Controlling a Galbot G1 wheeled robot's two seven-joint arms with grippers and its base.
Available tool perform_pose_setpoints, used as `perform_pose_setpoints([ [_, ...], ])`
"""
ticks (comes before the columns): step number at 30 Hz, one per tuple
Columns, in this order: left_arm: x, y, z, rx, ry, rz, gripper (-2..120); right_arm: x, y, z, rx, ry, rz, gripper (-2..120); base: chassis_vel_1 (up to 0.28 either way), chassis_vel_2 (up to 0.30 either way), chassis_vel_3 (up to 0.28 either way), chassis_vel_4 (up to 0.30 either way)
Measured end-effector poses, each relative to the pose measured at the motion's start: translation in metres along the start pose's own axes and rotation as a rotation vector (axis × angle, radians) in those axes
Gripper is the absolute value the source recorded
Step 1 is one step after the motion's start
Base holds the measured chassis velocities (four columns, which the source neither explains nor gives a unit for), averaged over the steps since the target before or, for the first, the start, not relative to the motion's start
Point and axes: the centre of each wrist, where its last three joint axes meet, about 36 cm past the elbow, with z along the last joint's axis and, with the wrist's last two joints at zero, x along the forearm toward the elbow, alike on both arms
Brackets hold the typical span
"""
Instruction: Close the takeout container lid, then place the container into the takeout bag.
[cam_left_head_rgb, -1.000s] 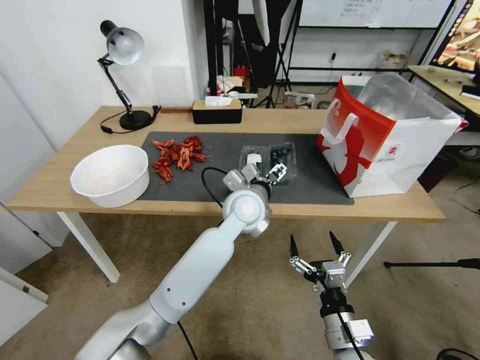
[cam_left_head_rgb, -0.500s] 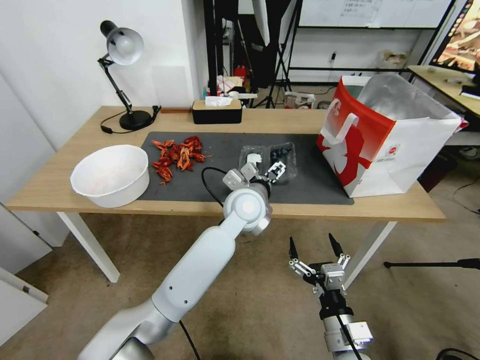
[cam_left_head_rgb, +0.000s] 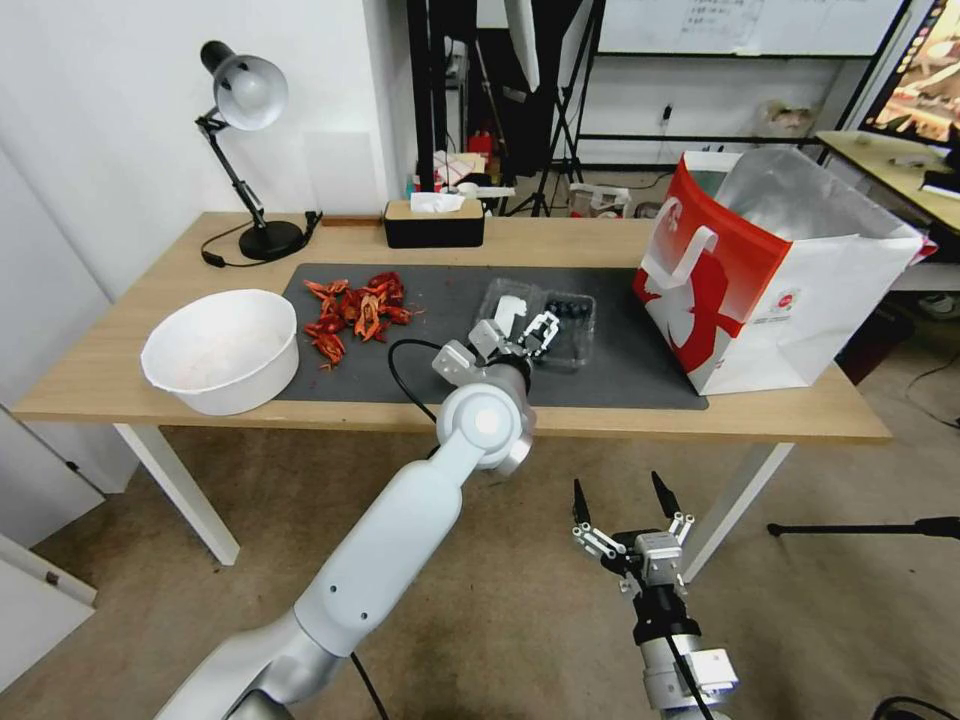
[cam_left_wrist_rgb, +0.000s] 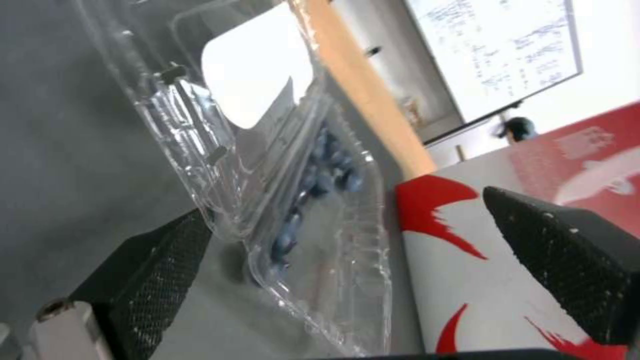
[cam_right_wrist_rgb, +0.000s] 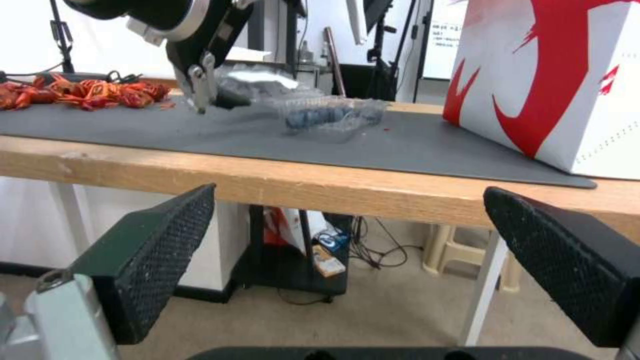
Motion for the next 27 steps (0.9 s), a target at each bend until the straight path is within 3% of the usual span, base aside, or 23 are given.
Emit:
perform_pose_setpoints([
  [9,0.003,0.017,0.012,-0.150,-0.081,0.135,100,0.003,0.001,0.001,0.003,0.000,-0.001,100,0.000,0.000,0.000,0.000],
  [12,0.004,0.030,0.019,-0.245,-0.112,0.188,100,0.004,0.001,0.001,0.004,0.000,-0.002,100,0.000,0.000,0.000,0.000],
  [25,0.002,0.045,0.033,-0.388,-0.140,0.243,100,0.007,0.001,0.001,0.005,-0.002,-0.004,100,0.000,0.000,0.000,0.000],
  [27,0.002,0.048,0.036,-0.439,-0.152,0.260,100,0.008,0.001,0.002,0.006,-0.004,-0.004,100,0.000,0.000,0.000,0.000],
])
